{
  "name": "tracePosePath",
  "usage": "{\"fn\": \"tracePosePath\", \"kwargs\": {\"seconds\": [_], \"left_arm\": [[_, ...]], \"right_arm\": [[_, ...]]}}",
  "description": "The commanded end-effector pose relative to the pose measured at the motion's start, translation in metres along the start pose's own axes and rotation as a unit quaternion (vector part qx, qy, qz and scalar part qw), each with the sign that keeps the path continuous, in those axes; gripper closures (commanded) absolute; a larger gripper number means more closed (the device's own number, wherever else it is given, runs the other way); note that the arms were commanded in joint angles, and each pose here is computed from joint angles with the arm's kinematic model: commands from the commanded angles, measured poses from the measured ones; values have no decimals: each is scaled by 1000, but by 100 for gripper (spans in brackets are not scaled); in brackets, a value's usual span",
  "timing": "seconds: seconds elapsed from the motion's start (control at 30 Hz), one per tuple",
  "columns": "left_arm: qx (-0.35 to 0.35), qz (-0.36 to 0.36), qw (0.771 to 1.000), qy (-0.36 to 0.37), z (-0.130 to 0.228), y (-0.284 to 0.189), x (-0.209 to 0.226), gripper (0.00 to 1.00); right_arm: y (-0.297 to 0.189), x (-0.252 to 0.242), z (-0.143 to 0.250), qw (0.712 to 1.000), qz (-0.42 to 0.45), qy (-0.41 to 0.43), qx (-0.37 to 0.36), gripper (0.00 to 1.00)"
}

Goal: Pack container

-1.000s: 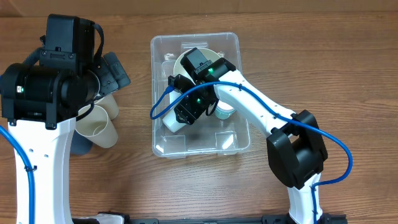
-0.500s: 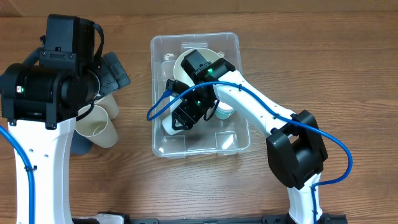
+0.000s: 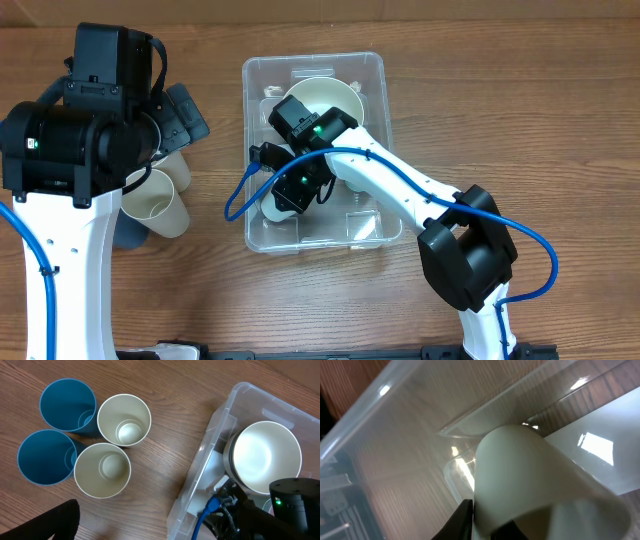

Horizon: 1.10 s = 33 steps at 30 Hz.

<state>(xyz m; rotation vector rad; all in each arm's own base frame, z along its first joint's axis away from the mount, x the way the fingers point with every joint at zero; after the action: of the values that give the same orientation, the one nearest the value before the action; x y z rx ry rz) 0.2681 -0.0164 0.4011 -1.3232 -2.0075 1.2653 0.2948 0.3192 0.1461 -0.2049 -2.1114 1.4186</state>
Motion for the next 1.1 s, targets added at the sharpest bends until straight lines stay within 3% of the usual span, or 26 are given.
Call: {"fn": "tracePosePath", "kwargs": {"seconds": [0.0, 0.4, 0.63, 0.83, 1.07], "left_arm": [[-4, -11, 1000, 8, -3, 3, 2, 0], [-4, -11, 1000, 8, -3, 3, 2, 0], [-5, -10, 1000, 7, -3, 3, 1, 0], [-6, -10, 1000, 7, -4, 3, 1, 0], [-7, -10, 1000, 7, -4, 3, 1, 0]], "right_arm": [[-8, 0, -6, 1000, 9, -7, -14, 90], [-19, -11, -6, 996, 83, 33, -5, 96], [-75, -3, -26, 984, 150, 92, -31, 96], [-147, 2, -35, 938, 271, 193, -95, 96], [-167, -24, -14, 884, 353, 292, -93, 96]]}}
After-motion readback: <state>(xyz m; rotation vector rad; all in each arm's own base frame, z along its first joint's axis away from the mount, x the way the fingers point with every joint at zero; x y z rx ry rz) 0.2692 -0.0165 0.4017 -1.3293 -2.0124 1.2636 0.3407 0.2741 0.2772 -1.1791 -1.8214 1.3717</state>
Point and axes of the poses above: each gripper's point midway between its finger pads, its own y axis out along the fingers, its own x axis along the line the jaws close on, z = x × y, the point moved 7 cm from there along -y, back along the fingers, and after that the axes turned 1 degree about y, right-handed, at the moved point
